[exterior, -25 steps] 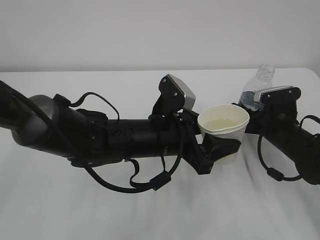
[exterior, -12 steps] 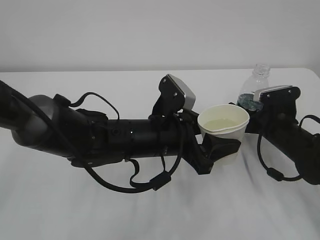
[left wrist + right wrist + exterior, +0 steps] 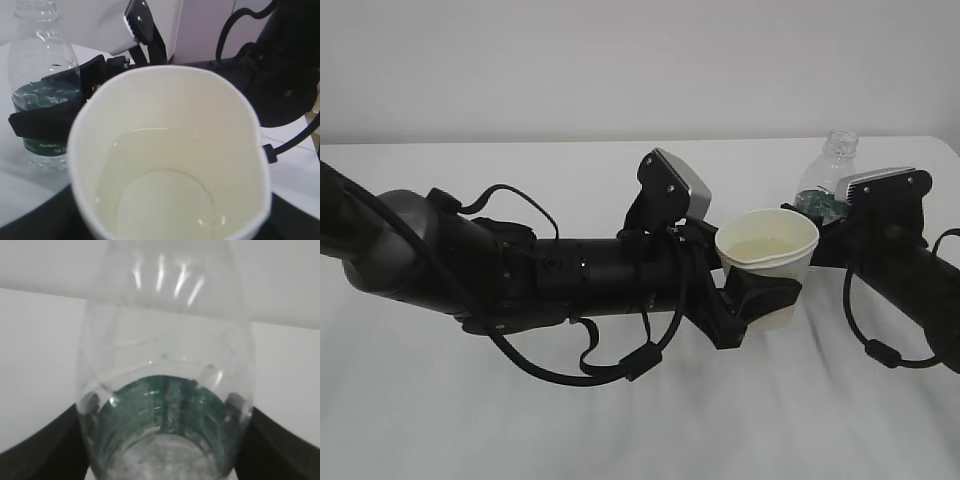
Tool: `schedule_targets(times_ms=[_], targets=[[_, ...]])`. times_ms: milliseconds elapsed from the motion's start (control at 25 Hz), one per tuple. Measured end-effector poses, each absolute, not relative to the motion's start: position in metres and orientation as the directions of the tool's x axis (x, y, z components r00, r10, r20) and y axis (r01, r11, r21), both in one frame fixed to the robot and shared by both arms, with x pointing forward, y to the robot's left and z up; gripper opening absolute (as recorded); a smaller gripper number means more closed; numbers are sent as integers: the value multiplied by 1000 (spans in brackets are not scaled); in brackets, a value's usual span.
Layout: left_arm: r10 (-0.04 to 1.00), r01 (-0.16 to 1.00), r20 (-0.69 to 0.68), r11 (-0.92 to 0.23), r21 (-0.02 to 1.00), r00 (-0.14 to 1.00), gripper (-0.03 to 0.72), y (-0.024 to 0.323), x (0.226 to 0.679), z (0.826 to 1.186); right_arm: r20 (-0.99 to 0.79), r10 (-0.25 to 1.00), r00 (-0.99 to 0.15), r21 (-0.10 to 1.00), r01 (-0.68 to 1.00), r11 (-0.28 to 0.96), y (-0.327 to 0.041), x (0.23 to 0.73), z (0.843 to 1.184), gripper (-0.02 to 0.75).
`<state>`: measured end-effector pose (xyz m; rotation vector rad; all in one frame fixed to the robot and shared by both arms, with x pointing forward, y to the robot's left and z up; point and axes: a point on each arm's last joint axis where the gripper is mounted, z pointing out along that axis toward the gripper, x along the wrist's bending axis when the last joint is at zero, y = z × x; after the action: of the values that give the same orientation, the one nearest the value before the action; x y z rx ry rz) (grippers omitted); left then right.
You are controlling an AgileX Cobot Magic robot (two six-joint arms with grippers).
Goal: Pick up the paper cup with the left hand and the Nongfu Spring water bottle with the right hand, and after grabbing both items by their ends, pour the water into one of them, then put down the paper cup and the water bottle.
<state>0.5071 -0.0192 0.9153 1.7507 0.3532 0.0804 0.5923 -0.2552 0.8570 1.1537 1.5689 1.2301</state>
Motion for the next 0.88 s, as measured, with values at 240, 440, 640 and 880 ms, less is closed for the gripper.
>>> schedule_targets(times_ms=[240,440,640,880], targets=[[293,202,-150,-156,967,944,475,-19,508,916,-57,967,-250,979,177,104,-256,581,864,588],[293,202,-150,-156,967,944,475,-19,508,916,-54,966,-251,975,194,105,-257,573,864,588],[293,202,-150,-156,967,944,475,-19,508,916,-54,966,-251,975,196,105,-257,567,868,587],[294,203,-150,-155,967,944,475,-19,508,916,-48,967,-252,970,221,105,-258,555,868,587]])
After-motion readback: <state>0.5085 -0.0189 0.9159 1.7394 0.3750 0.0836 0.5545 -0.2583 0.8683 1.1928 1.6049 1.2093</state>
